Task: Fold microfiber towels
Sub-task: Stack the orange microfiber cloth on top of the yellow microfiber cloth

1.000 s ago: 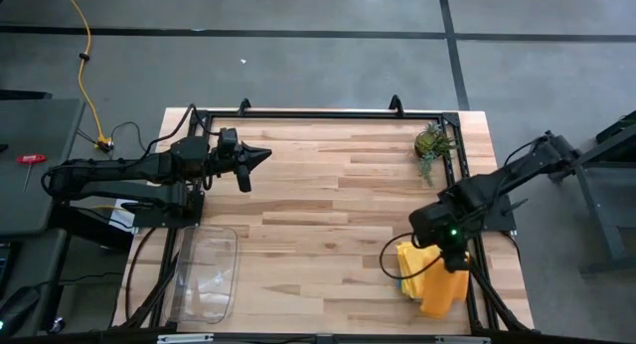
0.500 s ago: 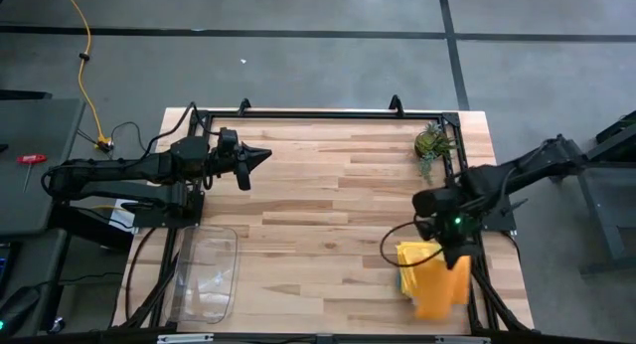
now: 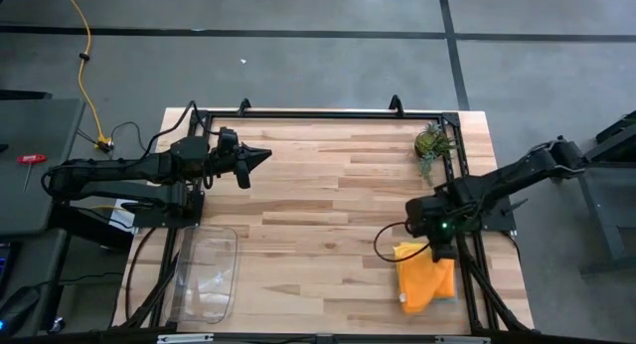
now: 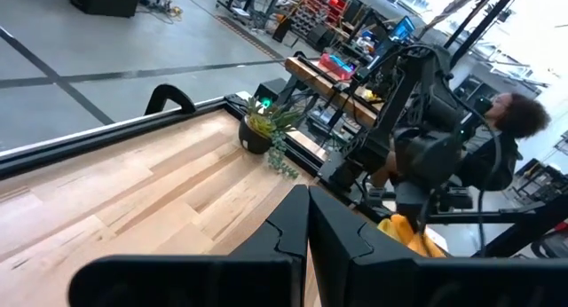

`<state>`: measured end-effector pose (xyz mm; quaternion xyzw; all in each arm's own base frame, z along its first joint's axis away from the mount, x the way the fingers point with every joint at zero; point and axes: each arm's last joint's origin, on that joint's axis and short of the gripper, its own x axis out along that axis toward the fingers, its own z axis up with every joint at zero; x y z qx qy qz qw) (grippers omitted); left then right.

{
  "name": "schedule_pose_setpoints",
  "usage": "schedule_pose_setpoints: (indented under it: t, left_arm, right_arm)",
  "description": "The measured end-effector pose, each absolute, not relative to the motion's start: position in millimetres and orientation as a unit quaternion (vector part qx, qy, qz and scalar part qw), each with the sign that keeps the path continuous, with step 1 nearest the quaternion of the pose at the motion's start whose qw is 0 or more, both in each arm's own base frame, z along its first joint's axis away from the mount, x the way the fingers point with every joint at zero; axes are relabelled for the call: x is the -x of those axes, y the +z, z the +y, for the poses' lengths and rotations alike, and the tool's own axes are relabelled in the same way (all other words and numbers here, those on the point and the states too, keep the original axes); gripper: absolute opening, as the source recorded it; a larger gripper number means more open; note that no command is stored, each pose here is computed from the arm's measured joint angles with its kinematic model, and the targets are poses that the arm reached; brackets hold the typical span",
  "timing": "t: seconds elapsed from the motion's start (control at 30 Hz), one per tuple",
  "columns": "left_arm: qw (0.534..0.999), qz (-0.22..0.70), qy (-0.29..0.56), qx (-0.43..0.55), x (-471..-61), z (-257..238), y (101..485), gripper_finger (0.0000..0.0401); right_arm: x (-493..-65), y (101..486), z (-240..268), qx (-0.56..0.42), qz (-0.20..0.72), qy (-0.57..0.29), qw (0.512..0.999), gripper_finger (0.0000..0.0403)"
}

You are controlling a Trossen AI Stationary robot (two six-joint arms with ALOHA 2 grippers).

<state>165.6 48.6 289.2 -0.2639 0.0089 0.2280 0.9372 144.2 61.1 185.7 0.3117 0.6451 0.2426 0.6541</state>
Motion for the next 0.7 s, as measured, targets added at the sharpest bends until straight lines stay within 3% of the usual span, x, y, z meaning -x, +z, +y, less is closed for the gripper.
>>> schedule_pose_setpoints:
  t: [0.17, 0.47, 0.7]
  left_arm:
    - [0.937, 0.009, 0.228, 0.265, -165.6, 48.5, 289.2, 0.0]
    - [0.939, 0.012, 0.218, 0.265, -165.9, 48.0, 289.1, 0.0]
    - [0.942, 0.015, 0.216, 0.254, -165.9, 47.9, 289.1, 0.0]
  right_arm:
    - [-154.7, 195.7, 62.4, -0.296, 0.607, 0.239, 0.698, 0.0002]
    - [-144.4, 191.2, 59.1, -0.32, 0.661, 0.173, 0.656, 0.0021]
    - [-143.9, 190.6, 58.2, -0.325, 0.666, 0.154, 0.654, 0.0108]
